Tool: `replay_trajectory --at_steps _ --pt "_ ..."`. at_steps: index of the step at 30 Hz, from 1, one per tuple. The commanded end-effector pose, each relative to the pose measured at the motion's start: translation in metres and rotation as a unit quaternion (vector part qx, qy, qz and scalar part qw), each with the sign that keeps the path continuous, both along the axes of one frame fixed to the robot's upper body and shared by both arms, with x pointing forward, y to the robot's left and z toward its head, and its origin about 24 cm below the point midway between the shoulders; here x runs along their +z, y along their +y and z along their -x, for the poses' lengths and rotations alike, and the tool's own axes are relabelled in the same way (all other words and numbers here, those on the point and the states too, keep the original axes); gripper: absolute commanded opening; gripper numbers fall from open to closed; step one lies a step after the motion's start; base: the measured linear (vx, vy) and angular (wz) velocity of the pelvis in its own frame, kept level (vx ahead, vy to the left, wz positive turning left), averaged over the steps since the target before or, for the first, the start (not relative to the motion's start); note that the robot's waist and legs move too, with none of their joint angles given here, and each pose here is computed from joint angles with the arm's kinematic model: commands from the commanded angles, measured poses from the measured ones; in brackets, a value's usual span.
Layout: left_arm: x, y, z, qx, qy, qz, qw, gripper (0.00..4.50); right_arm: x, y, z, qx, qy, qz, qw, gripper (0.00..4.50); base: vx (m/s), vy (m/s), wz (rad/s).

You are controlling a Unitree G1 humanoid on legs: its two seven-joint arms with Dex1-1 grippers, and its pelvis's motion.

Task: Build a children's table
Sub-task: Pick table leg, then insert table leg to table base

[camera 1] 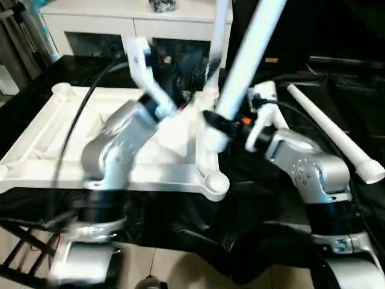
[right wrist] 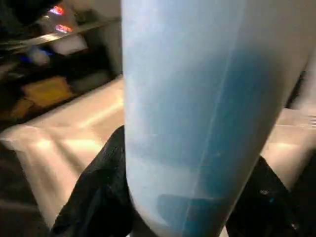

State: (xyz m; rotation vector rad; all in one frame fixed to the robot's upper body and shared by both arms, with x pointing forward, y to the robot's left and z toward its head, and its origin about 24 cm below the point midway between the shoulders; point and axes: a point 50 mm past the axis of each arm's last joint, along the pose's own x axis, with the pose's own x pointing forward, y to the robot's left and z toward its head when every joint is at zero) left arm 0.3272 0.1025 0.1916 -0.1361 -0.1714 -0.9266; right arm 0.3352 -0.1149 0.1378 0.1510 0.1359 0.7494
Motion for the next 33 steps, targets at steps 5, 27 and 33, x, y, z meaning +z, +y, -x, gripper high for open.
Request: replay_trajectory --at_steps 5,27,33 --pt "-0.058 0.013 0.021 -0.147 0.041 -0.235 0.960 2.78 -0.011 -0.016 0.002 -0.031 -0.002 0.045 0.999 1.90 0.000 0.000 0.00" --pt "-0.126 0.045 0.007 -0.220 0.084 -0.460 0.856 1.54 -0.018 -0.014 0.008 -0.003 -0.009 0.075 0.997 1.90 0.000 0.000 0.00" --pt "-0.128 0.045 0.005 -0.231 0.089 -0.452 0.857 0.97 -0.019 -0.014 0.009 0.002 -0.009 0.077 0.997 1.90 0.000 0.000 0.00"
